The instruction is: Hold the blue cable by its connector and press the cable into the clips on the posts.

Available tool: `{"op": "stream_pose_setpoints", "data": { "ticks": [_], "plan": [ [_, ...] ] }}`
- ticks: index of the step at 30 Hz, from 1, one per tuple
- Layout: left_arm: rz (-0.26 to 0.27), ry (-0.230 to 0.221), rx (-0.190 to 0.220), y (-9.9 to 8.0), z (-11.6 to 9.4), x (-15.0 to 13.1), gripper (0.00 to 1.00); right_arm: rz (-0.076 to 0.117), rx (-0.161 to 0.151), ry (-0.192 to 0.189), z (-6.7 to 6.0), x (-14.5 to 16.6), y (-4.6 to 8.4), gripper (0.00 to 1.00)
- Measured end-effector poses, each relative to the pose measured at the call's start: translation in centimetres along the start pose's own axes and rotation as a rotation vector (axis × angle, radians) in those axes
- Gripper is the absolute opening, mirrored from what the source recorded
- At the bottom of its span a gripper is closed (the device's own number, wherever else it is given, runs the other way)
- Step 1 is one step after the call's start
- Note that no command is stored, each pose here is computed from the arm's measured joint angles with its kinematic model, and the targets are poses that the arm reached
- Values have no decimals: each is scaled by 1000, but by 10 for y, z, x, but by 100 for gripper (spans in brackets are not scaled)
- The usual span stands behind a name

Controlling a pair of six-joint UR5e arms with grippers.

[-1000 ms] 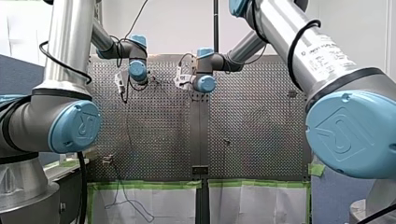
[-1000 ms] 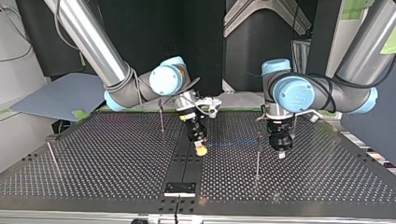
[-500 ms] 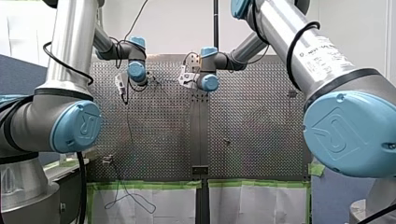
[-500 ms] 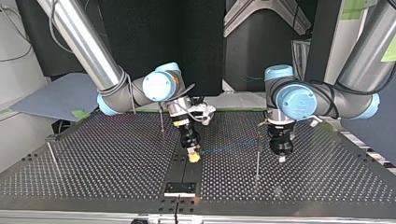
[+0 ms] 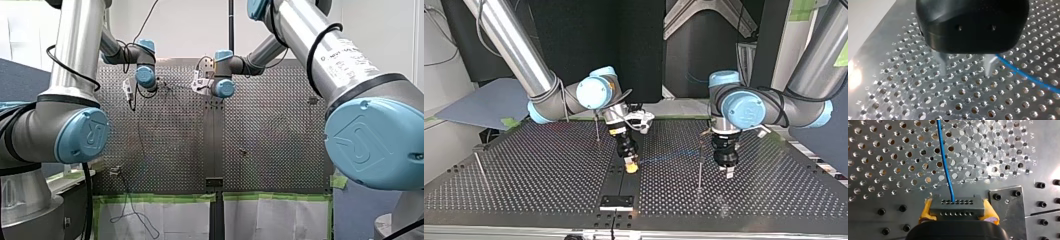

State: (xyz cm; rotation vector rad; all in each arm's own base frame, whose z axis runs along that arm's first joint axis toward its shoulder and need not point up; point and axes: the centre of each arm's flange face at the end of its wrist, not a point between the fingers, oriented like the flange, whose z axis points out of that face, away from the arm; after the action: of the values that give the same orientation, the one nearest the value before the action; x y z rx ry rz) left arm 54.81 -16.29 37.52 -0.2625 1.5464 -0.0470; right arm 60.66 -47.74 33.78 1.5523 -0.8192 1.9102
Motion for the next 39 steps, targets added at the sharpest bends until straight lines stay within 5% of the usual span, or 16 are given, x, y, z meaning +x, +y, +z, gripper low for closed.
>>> {"op": "stream_pose_setpoints", "data": {
  "ticks": [9, 19, 25, 39],
  "plan": [
    [15, 38, -27, 0, -7, 3, 100, 0, -1, -11, -1, -2, 0, 0],
    [-51, 158, 26, 0, -23, 23, 100, 0, -4, -21, -2, -3, 0, 0],
    [-103, 188, 62, -1, -33, 43, 100, -3, -4, -26, -3, -3, 0, 0],
    [-180, 212, 13, 12, -62, 72, 100, -4, -2, -32, -4, -4, -3, 0]
  ]
}}
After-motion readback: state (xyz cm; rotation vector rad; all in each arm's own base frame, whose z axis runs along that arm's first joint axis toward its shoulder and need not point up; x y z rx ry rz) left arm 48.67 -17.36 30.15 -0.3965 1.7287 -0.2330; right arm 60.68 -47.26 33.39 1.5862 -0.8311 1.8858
